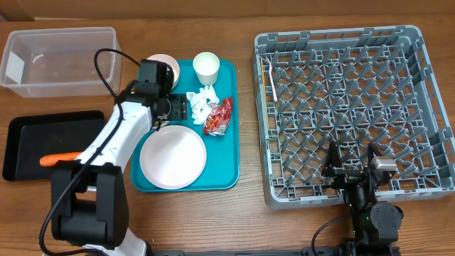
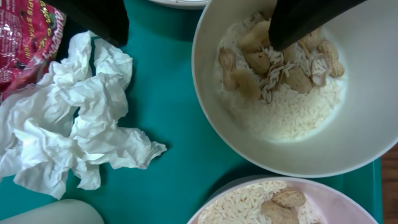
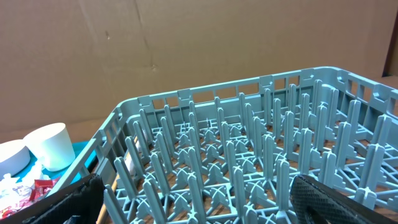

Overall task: Sort waste into correct bins and load items into the dishwasher rack
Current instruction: 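Reach the left gripper to the white bowl of food scraps and grasp its rim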

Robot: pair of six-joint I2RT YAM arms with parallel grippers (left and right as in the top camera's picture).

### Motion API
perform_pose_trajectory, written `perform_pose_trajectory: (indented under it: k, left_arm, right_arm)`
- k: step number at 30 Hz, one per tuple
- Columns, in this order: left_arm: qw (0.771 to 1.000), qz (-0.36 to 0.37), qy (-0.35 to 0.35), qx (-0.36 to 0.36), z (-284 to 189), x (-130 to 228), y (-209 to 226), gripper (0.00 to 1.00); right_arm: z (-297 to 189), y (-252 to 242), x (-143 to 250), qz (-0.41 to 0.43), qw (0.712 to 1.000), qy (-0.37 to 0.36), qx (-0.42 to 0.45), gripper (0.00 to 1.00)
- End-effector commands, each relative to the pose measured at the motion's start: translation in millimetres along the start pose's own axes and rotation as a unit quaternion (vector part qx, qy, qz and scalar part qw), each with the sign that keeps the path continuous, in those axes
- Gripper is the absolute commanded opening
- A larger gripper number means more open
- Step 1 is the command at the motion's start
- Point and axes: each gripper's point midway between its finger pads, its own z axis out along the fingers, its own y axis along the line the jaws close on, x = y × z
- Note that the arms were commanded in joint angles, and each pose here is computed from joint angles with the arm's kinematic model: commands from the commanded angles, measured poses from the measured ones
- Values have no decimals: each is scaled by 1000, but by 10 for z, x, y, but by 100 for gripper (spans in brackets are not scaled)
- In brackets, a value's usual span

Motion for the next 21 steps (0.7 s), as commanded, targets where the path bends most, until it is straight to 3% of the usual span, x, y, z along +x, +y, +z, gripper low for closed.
perform_pose_trajectory:
  k: [1,13,17,21]
  left_arm:
    - [1000,24,9,-7,87,16,18,74]
    - [997,54,16,-57,216,65,88,73]
    - [996,59,16,-58,215,63,95,56]
    - [996,60,12,-58,216,40,90,52]
  right_arm:
    - [2,-31,16,2,1000,-3,7,100]
    - [2,-31,16,2,1000,-3,7,100]
    - [2,-31,16,2,1000,-3,7,100]
    - [2,-31,16,2,1000,-3,7,100]
